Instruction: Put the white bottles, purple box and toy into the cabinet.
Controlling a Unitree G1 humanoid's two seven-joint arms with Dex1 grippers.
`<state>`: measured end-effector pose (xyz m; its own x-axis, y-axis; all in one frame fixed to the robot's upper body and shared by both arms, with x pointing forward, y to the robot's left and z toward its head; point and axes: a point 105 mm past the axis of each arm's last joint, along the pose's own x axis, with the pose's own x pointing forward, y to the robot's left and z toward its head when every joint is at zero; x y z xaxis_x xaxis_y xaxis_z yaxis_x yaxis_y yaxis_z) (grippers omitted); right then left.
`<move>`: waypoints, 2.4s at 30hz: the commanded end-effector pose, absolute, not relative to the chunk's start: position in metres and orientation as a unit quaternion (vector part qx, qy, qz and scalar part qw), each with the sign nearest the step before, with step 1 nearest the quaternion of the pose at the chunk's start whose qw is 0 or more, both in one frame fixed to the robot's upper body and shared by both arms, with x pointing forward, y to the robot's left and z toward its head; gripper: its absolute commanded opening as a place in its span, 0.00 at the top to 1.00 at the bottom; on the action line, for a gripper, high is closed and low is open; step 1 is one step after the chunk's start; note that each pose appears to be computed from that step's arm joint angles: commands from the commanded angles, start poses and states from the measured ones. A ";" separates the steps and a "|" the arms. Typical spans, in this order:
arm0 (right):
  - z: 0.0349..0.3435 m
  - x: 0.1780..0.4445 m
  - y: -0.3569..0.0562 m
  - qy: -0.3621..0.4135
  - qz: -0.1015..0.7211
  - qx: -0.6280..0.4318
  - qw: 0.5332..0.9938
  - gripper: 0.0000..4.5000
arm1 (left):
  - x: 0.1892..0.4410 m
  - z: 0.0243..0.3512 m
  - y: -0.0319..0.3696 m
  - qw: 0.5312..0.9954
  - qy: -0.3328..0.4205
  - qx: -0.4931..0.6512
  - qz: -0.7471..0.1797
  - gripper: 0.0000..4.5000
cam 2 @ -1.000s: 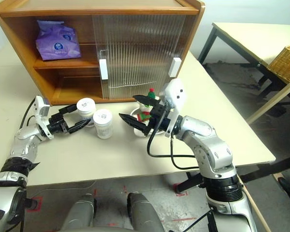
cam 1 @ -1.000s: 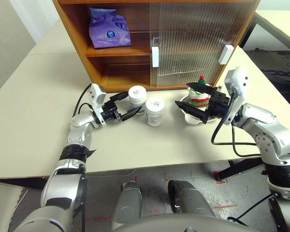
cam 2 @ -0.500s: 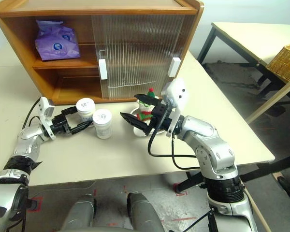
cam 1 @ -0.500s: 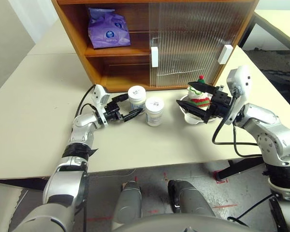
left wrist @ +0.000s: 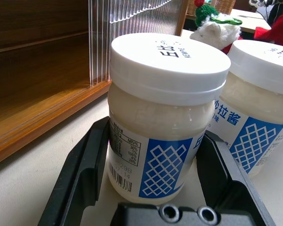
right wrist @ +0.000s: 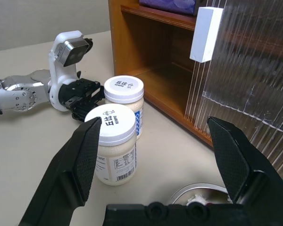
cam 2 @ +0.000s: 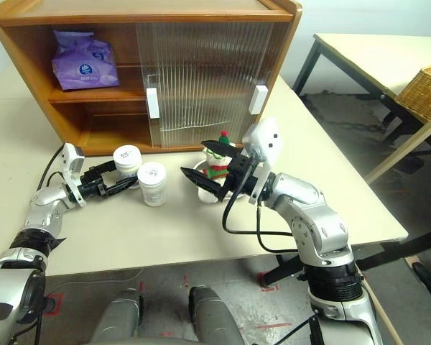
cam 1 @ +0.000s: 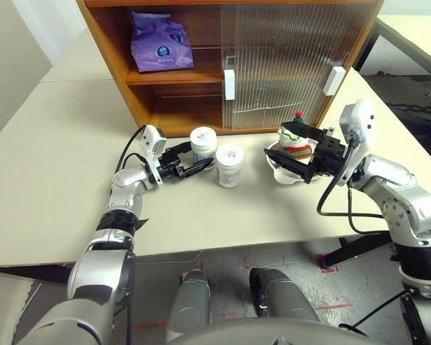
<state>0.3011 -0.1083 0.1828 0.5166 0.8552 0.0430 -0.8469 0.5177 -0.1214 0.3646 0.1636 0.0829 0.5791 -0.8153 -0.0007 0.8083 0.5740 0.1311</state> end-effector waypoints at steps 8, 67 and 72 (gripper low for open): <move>0.185 0.301 -0.102 -0.050 0.496 -0.043 0.866 0.00 | 0.396 0.140 0.192 0.933 -0.101 0.034 -0.343 0.32; 0.190 0.293 -0.115 -0.058 0.452 -0.048 0.889 0.00 | 0.463 0.126 0.192 0.998 0.002 0.033 -0.054 0.32; 0.189 0.293 -0.115 -0.056 0.452 -0.047 0.889 0.00 | 0.462 0.120 0.195 0.998 0.015 0.039 -0.044 0.32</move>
